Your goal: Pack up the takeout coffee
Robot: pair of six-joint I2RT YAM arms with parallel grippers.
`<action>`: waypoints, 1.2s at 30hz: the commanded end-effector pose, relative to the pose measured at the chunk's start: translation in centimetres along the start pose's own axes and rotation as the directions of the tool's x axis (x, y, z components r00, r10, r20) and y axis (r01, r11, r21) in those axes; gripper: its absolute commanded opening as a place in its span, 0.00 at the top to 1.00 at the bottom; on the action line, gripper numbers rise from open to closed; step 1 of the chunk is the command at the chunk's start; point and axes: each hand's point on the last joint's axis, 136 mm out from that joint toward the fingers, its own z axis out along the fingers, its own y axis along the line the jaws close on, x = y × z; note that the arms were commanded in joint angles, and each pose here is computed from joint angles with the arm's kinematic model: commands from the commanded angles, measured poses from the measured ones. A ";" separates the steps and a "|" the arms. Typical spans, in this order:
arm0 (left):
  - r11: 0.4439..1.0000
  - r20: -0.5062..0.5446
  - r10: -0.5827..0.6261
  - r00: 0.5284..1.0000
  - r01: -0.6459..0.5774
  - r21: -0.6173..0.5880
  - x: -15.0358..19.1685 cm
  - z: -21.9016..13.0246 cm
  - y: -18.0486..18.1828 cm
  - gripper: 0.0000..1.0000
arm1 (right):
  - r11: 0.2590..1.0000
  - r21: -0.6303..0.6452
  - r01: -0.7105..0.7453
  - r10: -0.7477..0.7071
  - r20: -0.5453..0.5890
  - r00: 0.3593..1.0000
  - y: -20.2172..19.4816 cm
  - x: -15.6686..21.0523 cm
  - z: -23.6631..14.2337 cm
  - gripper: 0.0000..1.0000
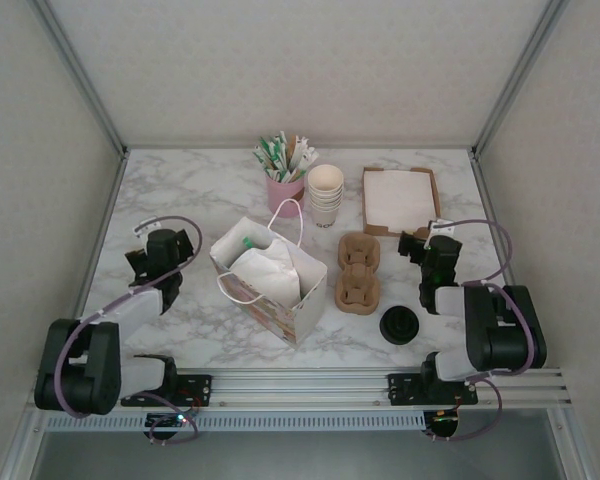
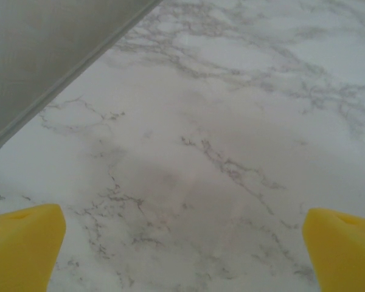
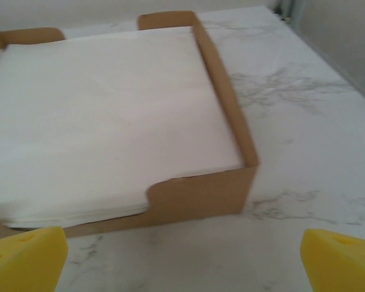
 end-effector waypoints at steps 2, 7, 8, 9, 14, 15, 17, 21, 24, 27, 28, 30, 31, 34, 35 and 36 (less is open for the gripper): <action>0.996 0.163 -0.018 0.987 0.004 0.089 -2.4 -0.5 -1.3 0.00 | 0.997 -0.067 0.040 -0.039 0.017 0.999 1.9 -0.6 0.9 0.01; 0.976 0.183 0.034 0.982 -0.072 0.205 -2.5 0.1 -4.0 0.01 | 0.997 -0.047 0.057 -0.056 0.019 0.998 2.0 -0.7 1.1 0.01; 0.968 0.185 0.055 0.981 -0.098 0.232 -2.2 0.5 -4.8 0.02 | 0.997 -0.045 0.058 -0.058 0.012 0.998 2.0 -0.5 1.1 0.01; 0.960 0.179 0.072 0.981 -0.117 0.253 -1.6 0.9 -5.4 0.02 | 0.997 -0.044 0.058 -0.057 0.019 0.998 2.0 -0.7 1.2 0.01; 0.970 0.144 0.067 0.987 -0.098 0.221 -0.5 2.7 -5.3 0.00 | 0.997 -0.046 0.059 -0.059 0.016 0.998 2.0 -0.7 1.2 0.01; 0.973 0.153 0.056 0.987 -0.088 0.215 -0.7 2.9 -5.1 0.00 | 0.997 -0.046 0.060 -0.059 0.017 0.998 2.1 -0.7 1.2 0.01; 0.976 0.137 0.035 0.990 -0.064 0.210 -0.8 3.2 -4.6 0.00 | 0.997 -0.048 0.060 -0.059 0.015 0.998 2.1 -0.6 1.2 0.01; 0.977 0.135 0.035 0.990 -0.062 0.204 -0.7 3.2 -4.5 0.00 | 0.997 -0.049 0.062 -0.061 0.013 0.998 2.1 -0.6 1.2 0.01; 0.978 0.138 0.036 0.990 -0.063 0.200 -0.7 3.1 -4.5 0.00 | 0.997 -0.050 0.062 -0.061 0.013 0.998 2.1 -0.6 1.2 0.01; 0.977 0.138 0.036 0.990 -0.064 0.203 -0.7 3.1 -4.5 0.00 | 0.997 -0.050 0.062 -0.061 0.013 0.998 2.1 -0.6 1.2 0.01; 0.977 0.137 0.036 0.990 -0.064 0.203 -0.7 3.1 -4.5 0.00 | 0.997 -0.049 0.061 -0.061 0.014 0.998 2.1 -0.6 1.2 0.01; 0.977 0.137 0.036 0.990 -0.064 0.203 -0.7 3.1 -4.5 0.00 | 0.996 -0.065 0.068 -0.067 0.013 0.998 2.4 -0.6 1.2 0.01; 0.977 0.138 0.036 0.990 -0.064 0.204 -0.7 3.1 -4.6 0.00 | 0.994 -0.077 0.072 -0.072 0.009 0.997 2.6 -0.6 1.2 0.01; 0.977 0.139 0.035 0.990 -0.063 0.203 -0.8 3.1 -4.5 0.00 | 0.994 -0.080 0.073 -0.072 0.010 0.997 2.7 -0.6 1.2 0.01; 0.977 0.137 0.037 0.990 -0.064 0.204 -0.7 3.1 -4.6 0.00 | 0.994 -0.081 0.073 -0.072 0.010 0.997 2.7 -0.6 1.2 0.01; 0.977 0.137 0.037 0.990 -0.064 0.203 -0.7 3.1 -4.6 0.00 | 0.994 -0.081 0.073 -0.072 0.010 0.997 2.7 -0.6 1.2 0.01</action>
